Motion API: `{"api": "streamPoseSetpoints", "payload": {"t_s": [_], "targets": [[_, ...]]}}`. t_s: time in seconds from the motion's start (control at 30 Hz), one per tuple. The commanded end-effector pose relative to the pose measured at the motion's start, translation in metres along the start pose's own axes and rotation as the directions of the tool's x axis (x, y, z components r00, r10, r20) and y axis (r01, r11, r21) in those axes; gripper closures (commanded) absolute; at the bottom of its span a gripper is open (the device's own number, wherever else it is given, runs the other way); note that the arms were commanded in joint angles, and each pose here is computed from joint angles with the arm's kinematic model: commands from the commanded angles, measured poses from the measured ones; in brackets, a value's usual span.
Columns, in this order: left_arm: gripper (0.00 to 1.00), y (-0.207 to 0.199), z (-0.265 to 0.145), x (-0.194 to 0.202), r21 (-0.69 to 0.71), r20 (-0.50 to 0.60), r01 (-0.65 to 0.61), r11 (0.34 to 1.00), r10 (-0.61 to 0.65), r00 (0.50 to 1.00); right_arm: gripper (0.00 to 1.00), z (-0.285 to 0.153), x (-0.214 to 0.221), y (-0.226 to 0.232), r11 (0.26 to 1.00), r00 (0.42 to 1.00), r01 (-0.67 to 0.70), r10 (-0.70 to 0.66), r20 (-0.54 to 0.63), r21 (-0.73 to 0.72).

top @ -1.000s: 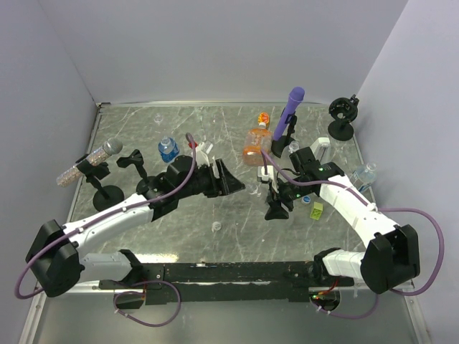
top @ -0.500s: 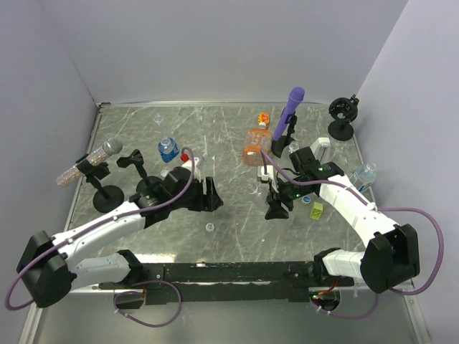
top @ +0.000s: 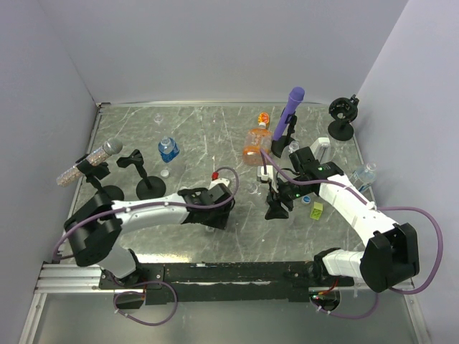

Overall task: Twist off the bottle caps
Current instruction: Move the bottle cap to the center of the board.

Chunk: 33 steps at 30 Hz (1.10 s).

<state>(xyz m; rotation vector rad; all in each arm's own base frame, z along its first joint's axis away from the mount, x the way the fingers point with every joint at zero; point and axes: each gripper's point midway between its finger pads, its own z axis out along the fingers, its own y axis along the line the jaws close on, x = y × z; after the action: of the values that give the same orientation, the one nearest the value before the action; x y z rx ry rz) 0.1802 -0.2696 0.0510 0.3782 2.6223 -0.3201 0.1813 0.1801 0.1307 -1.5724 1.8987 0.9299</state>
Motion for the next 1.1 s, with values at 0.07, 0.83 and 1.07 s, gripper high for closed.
{"api": "streamPoseSetpoints", "payload": {"t_s": [0.07,0.83,1.07], "targets": [[0.39,0.008,0.008,0.002,-0.138,-0.016,-0.041,0.990,0.039,0.999,0.87,0.000,-0.004,-0.002,1.000,1.000,0.022,-0.022,0.010,0.004],[0.75,0.019,0.021,0.014,-0.195,-0.094,-0.119,0.974,0.102,0.990,0.87,0.000,-0.004,-0.001,1.000,1.000,0.026,-0.026,0.010,0.001],[0.77,0.049,0.033,-0.071,-0.235,0.000,-0.097,0.967,0.100,0.995,0.87,-0.001,-0.005,0.000,1.000,0.999,0.030,-0.030,0.012,0.002]]}}
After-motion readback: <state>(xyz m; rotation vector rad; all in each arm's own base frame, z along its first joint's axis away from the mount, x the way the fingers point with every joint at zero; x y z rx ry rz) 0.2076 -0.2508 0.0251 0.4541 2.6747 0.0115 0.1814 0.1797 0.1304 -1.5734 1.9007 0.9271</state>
